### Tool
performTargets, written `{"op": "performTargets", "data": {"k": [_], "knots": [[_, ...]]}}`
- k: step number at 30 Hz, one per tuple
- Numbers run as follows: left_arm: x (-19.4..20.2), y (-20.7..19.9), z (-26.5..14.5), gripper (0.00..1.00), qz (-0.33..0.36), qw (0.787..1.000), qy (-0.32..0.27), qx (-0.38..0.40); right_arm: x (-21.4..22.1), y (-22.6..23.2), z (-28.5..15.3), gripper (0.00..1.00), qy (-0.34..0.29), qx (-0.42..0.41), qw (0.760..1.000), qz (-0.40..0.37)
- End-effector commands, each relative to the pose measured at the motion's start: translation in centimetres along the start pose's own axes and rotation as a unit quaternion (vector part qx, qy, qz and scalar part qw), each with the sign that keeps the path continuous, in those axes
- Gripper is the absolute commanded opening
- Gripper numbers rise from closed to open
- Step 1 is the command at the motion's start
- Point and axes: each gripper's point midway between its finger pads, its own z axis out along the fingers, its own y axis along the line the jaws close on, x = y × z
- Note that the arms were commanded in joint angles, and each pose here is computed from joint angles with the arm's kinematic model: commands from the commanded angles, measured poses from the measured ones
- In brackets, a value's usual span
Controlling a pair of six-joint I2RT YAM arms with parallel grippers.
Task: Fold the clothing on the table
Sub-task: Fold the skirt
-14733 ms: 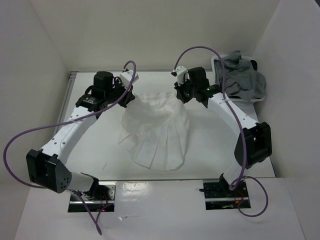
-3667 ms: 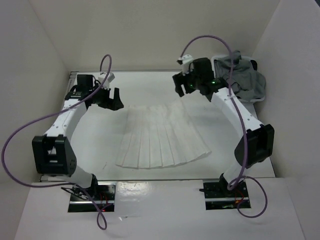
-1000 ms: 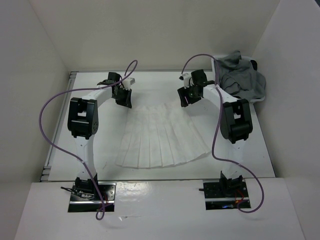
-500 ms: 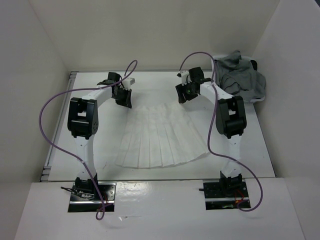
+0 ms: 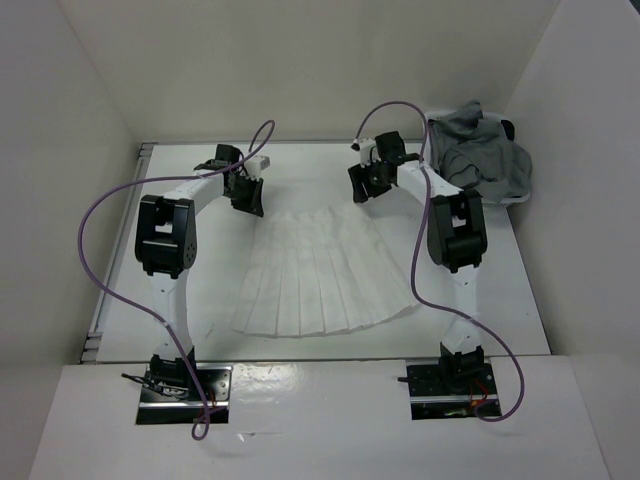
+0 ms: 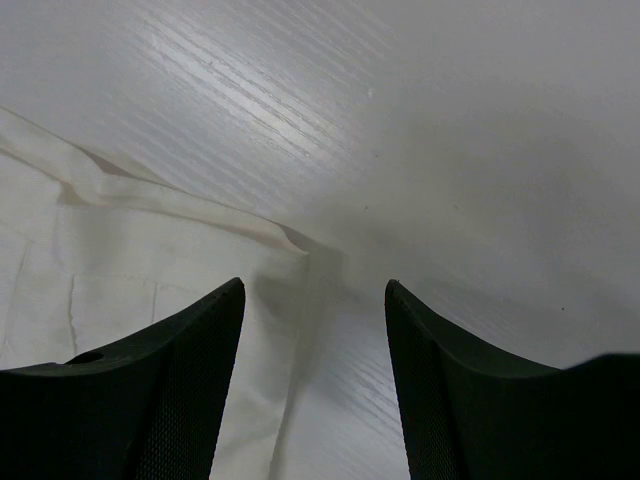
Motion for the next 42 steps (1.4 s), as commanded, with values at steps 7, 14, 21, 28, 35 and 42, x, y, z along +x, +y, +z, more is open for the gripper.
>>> {"op": "performTargets", "data": {"k": [7,14,21,28,35,42], "knots": [[1.2,-0.7,0.0,0.16,-0.003,1.000,0.020,0.013,-1.1,0.7,1.2,0.63,-0.013,-0.013,1.000,-0.011],[1.2,-1.1,0.1,0.15,0.001,1.000,0.021,0.015,-0.8,1.0,2.0,0.59,-0.008,-0.017,1.000,-0.017],[1.6,-1.1,0.2,0.13,0.004,1.000,0.025,0.016,-0.4,2.6,2.5,0.51,0.006,-0.029,0.999,-0.029],[1.6,-1.1,0.2,0.03,0.004,1.000,0.025,0.016,0.0,3.1,2.9,0.11,0.019,-0.021,0.999,-0.034],[1.1,-0.4,-0.1,0.00,0.011,1.000,0.024,-0.004,-0.2,2.2,2.5,0.00,0.020,0.006,0.999,-0.035],[-1.8,-0.2,-1.1,0.00,0.022,1.000,-0.001,-0.013,-1.0,1.1,2.4,0.00,0.012,0.037,0.998,-0.039]]}}
